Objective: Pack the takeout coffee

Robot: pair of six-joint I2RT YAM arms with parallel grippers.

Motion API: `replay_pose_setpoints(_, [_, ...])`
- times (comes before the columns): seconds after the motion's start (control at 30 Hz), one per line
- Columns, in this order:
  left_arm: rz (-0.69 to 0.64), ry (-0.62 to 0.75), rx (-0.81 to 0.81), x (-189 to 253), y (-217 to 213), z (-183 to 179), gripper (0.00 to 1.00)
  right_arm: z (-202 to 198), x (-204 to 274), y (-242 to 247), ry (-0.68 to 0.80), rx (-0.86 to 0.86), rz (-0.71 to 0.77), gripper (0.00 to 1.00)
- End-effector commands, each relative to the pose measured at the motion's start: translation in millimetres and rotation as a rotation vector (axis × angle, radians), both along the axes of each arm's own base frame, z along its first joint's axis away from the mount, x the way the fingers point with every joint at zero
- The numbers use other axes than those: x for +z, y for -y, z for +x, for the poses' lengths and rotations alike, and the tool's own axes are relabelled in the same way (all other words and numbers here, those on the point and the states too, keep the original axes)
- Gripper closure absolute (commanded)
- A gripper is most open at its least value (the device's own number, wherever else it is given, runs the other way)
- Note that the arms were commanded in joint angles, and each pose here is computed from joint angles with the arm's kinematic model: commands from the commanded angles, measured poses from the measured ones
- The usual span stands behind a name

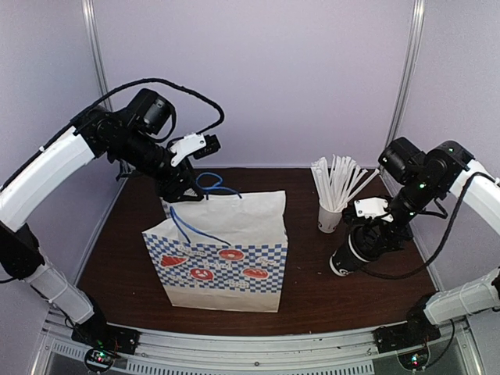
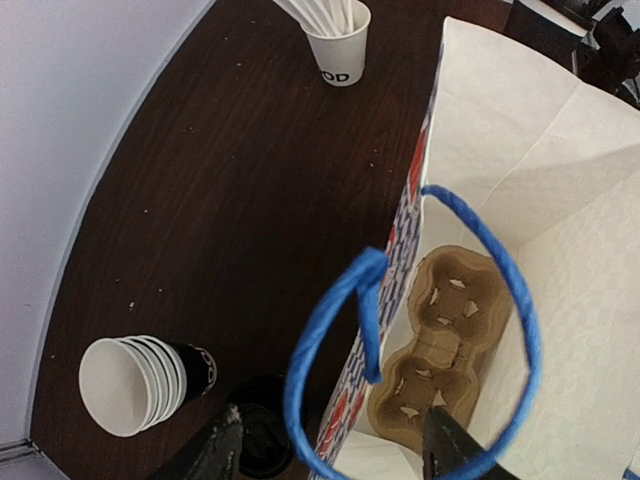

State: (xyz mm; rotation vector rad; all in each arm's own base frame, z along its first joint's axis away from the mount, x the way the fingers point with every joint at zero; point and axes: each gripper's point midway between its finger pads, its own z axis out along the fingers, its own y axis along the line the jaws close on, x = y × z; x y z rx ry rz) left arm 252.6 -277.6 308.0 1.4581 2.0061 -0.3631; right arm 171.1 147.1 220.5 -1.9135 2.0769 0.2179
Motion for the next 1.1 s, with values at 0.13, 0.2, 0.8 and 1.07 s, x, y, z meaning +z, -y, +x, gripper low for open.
replay_pose_setpoints(0.13, [0.009,-0.135,-0.114,-22.7,17.4,-9.0,0.47,4.8,45.2,-19.5,0.061,-0.009,0.136,0.28])
replay_pose_setpoints(0.2, [0.010,-0.165,-0.124,-26.4,21.4,-9.5,0.55,5.2,55.3,-22.6,0.063,-0.011,0.157,0.29])
replay_pose_setpoints(0.8, [-0.253,-0.180,0.055,56.1,26.3,-20.9,1.00,11.9,228.2,-91.5,0.229,0.089,0.627,0.31])
replay_pose_setpoints(1.07, [-0.214,-0.152,0.052,44.9,55.8,-27.3,1.00,0.4,206.8,-121.1,0.288,0.191,0.511,0.31])
